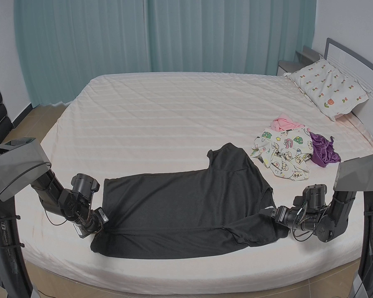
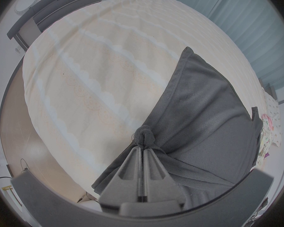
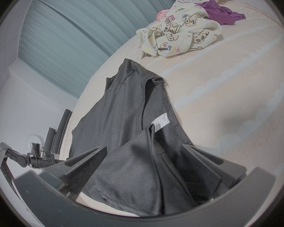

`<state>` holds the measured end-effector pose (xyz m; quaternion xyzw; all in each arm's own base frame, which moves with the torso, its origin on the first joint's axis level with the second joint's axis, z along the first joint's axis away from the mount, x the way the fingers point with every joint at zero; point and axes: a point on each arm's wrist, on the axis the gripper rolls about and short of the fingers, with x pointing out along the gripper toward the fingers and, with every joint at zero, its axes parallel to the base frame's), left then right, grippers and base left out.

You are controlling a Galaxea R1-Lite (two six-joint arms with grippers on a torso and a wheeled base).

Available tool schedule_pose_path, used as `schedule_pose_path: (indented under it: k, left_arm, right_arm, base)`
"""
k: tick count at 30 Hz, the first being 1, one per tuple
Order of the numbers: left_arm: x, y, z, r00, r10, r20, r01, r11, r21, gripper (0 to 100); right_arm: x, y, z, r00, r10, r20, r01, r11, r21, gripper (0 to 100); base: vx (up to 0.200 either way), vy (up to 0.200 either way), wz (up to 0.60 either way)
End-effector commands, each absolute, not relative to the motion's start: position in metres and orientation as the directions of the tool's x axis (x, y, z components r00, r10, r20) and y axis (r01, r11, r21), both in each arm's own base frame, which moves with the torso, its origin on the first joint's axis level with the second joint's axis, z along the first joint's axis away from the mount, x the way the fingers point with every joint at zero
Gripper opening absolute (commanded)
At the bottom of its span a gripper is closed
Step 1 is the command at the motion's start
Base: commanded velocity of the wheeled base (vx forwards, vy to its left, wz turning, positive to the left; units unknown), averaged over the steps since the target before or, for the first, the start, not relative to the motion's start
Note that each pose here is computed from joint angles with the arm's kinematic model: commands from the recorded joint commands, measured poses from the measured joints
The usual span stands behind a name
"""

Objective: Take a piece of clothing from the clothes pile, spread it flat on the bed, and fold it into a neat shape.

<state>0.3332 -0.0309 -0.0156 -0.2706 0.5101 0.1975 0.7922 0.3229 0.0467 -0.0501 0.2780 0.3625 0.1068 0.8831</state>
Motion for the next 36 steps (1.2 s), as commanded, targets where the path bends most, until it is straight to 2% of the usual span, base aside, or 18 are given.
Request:
schedule_pose_path:
  k: [1,9,10,20,25,36]
  left_arm:
    - [0.333,-0.029,-0.015,0.402,0.037,-0.915,-0.593,0.772,-0.230,0]
    - [0.333,-0.029,-0.015,0.402,0.032,-0.915,-0.592,0.772,-0.233,0]
    - [0.333,-0.029,-0.015,0.402,0.032,-0.915,-0.592,0.772,-0.233,0]
    - [0.336,-0.029,-0.013,0.413,0.030,-0.910,-0.598,0.763,-0.246,0]
    - [0.341,-0.030,-0.011,0.452,0.026,-0.892,-0.616,0.732,-0.291,0]
    - [0.341,-0.029,-0.013,0.450,0.028,-0.892,-0.618,0.731,-0.289,0]
  right_arm:
    - [0.320,0.048,-0.049,0.707,0.404,-0.581,0.002,0.820,0.572,100]
    - [0.320,0.050,-0.048,0.690,0.447,-0.570,-0.031,0.805,0.593,100]
    - [0.321,0.050,-0.049,0.691,0.447,-0.569,-0.032,0.805,0.593,0]
    - [0.324,0.042,-0.050,0.704,0.425,-0.568,-0.008,0.806,0.592,0]
    - [0.323,0.037,-0.044,0.721,0.407,-0.561,0.008,0.805,0.593,0]
    - [0.321,0.020,-0.041,0.749,0.369,-0.550,0.041,0.803,0.595,0]
  base:
    - [0.000,0.000,0.00]
    - [0.000,0.000,0.00]
    - [0.000,0.000,0.00]
    - [0.000,0.000,0.00]
    - [0.000,0.000,0.00]
    - [0.000,0.000,0.00]
